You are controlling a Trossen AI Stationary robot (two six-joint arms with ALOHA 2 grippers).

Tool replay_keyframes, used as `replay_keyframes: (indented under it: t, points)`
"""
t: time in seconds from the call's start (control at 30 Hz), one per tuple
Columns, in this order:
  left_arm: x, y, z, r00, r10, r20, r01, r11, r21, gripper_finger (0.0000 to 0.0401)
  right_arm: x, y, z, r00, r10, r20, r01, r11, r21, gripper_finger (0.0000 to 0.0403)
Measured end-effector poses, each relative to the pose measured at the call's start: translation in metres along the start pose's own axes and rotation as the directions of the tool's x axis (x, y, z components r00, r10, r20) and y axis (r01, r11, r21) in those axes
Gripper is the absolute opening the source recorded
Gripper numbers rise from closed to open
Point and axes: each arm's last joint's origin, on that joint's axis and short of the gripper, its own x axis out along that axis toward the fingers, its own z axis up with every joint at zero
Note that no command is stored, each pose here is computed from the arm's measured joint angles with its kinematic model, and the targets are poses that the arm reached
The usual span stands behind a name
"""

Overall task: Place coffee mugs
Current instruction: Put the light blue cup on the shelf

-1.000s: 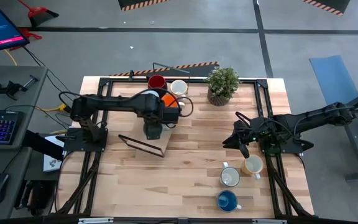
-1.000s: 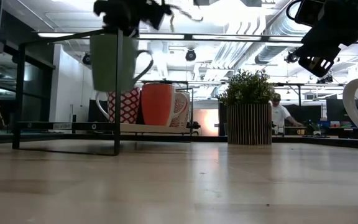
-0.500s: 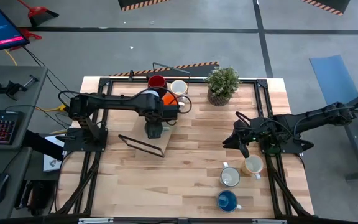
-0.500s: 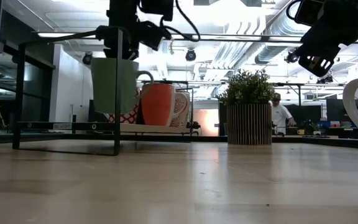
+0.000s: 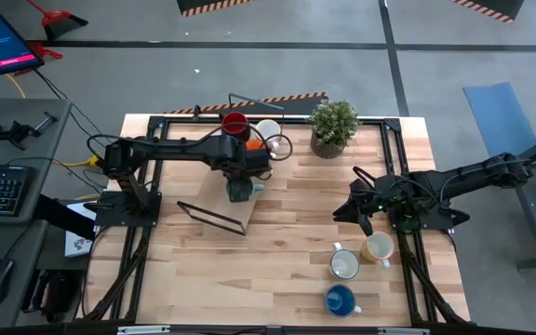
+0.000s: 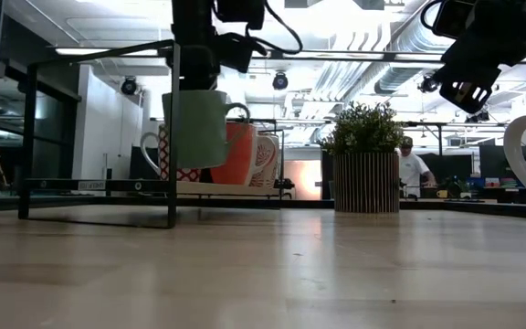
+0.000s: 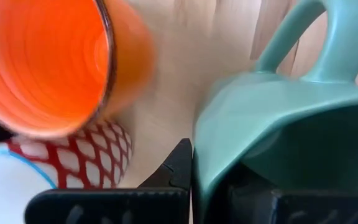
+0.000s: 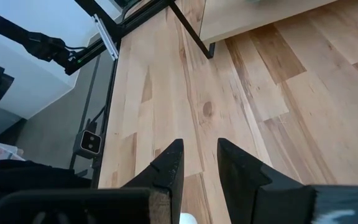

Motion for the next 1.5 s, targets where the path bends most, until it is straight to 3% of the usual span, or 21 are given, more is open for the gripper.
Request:
replay_keyframes:
  t: [0.27,0.5,0.7,1.07,1.5]
  points:
    - [0.003,0.0,0.007,0.999,0.004,0.047,-0.004,1.0,0.015,0.0008,0.0,0.0,0.0,1.0,0.0,0.0,0.0,1.0,-0.001,0.0078]
    - [0.004,0.0,-0.004,0.998,0.002,-0.068,0.001,0.999,0.044,0.0008,0.0,0.0,0.0,1.0,0.0,0.0,0.0,1.0,-0.001,0.0078]
    - [0.013,-0.003,-0.009,0.994,-0.039,-0.098,0.043,0.999,0.034,0.001,0.0,0.0,0.0,1.0,0.0,0.0,0.0,1.0,-0.002,0.0078]
    - [0.025,-0.003,-0.016,0.989,-0.045,-0.142,0.044,0.999,-0.017,0.0052,0.0,0.0,0.0,1.0,0.0,0.0,0.0,1.0,-0.003,0.0078]
    - [-0.016,0.006,-0.016,0.998,-0.049,-0.05,0.048,0.998,-0.028,0.0054,0.0,0.0,0.0,1.0,0.0,0.0,0.0,1.0,-0.001,0.0078]
